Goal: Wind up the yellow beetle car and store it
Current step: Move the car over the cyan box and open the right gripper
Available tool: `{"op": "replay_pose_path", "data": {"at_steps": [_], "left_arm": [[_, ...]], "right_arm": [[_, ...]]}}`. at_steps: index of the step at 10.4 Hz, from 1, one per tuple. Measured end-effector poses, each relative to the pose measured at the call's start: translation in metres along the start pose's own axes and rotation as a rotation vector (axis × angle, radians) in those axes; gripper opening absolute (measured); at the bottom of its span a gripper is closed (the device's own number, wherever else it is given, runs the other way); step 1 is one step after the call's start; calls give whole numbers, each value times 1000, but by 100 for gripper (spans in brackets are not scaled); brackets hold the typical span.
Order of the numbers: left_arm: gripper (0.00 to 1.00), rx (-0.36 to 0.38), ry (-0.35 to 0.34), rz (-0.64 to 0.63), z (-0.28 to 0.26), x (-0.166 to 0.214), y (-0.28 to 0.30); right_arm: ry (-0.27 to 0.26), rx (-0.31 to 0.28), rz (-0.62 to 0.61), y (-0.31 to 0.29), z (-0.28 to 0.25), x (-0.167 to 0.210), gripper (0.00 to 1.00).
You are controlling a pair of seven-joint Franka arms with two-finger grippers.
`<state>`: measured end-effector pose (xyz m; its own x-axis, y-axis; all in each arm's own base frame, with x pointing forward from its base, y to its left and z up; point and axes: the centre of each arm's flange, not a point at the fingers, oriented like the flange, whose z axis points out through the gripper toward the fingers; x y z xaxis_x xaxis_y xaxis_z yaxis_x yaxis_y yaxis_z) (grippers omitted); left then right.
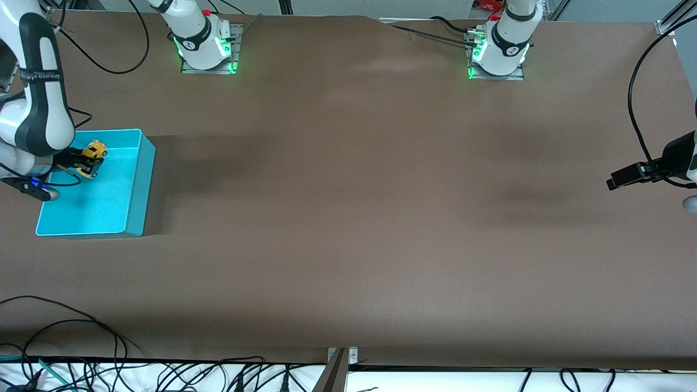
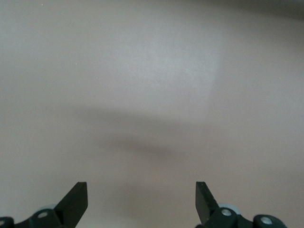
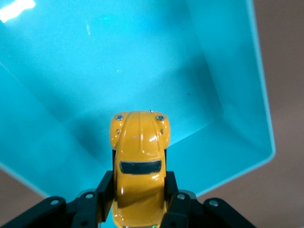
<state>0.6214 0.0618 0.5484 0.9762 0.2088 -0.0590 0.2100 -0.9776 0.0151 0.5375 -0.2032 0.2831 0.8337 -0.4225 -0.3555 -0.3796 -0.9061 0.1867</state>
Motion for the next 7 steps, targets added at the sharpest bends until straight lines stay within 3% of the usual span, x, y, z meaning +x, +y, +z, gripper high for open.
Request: {"op": "replay_pose_path", "data": {"at_steps": [7], "left_arm": [[100, 0, -7, -5, 3, 1, -3]], "right_arm": [[-2, 54, -205, -12, 63, 27, 48]]}}
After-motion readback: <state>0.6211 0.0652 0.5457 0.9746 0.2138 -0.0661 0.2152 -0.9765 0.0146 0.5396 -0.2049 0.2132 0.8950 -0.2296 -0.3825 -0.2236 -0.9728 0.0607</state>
